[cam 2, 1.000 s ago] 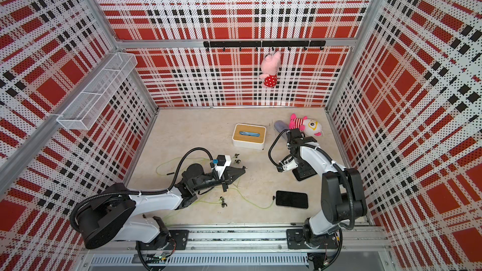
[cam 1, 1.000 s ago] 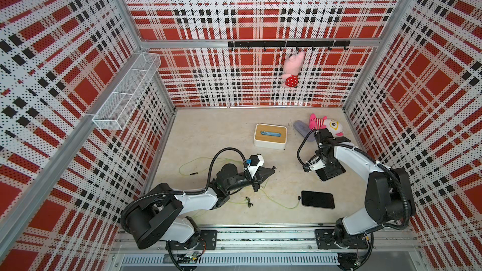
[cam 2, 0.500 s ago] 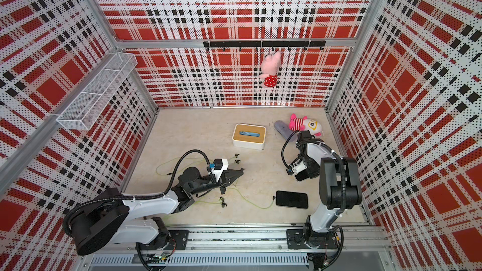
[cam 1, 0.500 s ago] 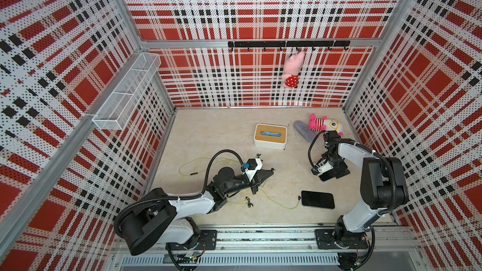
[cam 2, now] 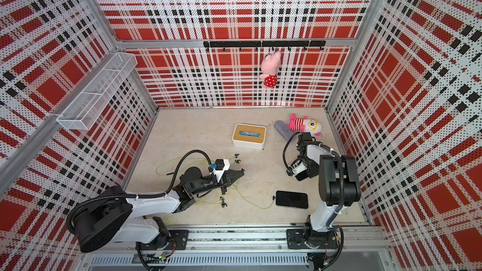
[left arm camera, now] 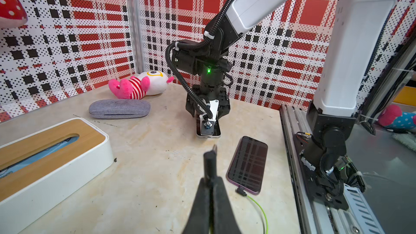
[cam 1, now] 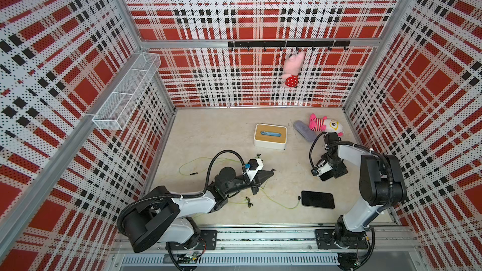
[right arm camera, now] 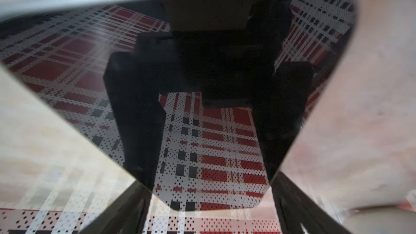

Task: Plug wired earphones into phones
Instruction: Pick up the phone at the center of the board, then insert the wired earphone into the phone.

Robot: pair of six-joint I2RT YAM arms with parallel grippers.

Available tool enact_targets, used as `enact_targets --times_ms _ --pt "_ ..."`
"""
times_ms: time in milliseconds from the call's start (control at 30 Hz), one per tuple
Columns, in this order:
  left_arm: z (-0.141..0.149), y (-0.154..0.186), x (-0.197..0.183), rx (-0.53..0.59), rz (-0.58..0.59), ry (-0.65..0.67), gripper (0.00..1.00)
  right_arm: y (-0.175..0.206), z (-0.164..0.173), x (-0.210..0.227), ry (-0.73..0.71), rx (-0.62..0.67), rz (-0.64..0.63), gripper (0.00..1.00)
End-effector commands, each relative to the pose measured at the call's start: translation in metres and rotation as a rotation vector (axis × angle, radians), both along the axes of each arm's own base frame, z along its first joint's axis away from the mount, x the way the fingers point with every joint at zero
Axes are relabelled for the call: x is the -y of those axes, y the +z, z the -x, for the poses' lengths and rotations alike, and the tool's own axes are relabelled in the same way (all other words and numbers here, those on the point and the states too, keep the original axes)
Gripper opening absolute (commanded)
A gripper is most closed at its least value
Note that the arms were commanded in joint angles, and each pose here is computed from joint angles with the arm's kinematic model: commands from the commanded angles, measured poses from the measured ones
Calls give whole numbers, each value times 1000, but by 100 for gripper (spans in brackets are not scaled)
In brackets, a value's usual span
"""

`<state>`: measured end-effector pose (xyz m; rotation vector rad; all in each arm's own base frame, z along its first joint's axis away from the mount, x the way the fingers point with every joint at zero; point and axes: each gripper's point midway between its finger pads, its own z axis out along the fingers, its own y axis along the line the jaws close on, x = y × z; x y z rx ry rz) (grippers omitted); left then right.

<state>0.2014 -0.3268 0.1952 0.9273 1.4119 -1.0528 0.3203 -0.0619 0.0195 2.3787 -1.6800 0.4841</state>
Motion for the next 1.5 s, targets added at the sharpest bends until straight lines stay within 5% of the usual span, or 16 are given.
enact_targets --times_ms 0,167,533,700,933,1233,1467 --pt "1 8 4 29 19 -11 0 -6 12 -1 26 -66 -11 86" --pt "2 11 3 31 26 -12 0 -16 11 -4 25 -59 -33 83" --pt "-2 13 -1 47 27 24 0 -17 18 -27 -11 -30 -149 59" --pt "-3 12 -2 43 26 31 0 22 -3 -64 -94 146 -374 51" --pt "-13 12 -5 0 39 68 0 53 11 -118 -90 286 -587 46" --pt "-25 20 15 -287 148 55 0 106 33 -207 -219 540 -825 46" --pt "-31 -6 41 -471 102 18 0 134 32 -213 -331 725 -958 44"
